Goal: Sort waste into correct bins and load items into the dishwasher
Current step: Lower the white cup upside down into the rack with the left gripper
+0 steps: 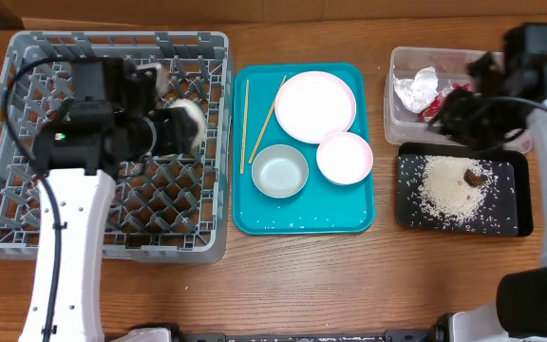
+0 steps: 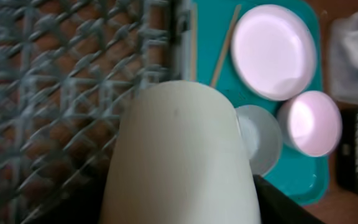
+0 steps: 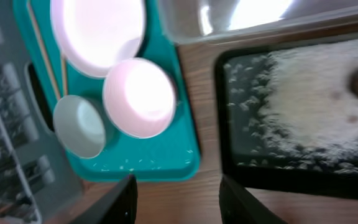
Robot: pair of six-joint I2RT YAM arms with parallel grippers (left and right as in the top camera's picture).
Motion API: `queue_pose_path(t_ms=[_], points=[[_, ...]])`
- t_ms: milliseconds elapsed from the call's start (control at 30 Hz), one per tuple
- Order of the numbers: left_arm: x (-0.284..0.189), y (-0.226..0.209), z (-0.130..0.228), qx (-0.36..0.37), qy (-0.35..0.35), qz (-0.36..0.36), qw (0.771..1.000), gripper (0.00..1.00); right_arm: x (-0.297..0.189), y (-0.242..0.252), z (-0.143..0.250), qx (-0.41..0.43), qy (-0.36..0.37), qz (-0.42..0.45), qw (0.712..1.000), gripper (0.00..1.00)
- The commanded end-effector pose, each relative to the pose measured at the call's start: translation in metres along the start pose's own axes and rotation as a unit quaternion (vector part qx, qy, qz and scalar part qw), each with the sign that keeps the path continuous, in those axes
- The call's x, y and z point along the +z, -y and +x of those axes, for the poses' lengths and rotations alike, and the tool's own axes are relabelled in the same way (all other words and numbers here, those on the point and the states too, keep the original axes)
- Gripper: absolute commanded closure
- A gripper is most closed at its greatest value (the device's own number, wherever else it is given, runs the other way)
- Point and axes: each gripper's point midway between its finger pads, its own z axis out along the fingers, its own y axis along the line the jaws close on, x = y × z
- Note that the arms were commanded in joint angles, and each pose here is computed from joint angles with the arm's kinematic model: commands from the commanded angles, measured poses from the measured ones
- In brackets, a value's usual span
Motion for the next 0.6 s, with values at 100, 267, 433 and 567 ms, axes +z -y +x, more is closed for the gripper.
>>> queue_pose_path(t_ms=[100, 267, 433, 567], points=[[-0.026, -0.072, 0.033, -0.102, -0.051, -0.176, 0.978, 0.96, -0.041, 0.037, -0.009, 0.031, 0.052, 0.036, 0.998, 0.55], [-0.034, -0.093, 0.046, -0.143, -0.068, -0.201, 0.967, 0.96, -0.042, 0.038, -0.010, 0.035, 0.053, 0.028, 0.998, 0.56], [-0.032, -0.107, 0.054, -0.166, -0.081, -0.213, 0.959, 0.96, -0.042, 0.038, -0.010, 0.035, 0.053, 0.028, 0.998, 0.56], [-0.027, -0.122, 0.066, -0.184, -0.095, -0.236, 0.949, 0.96, -0.042, 0.038, -0.009, 0.036, 0.051, 0.029, 0.998, 0.55]])
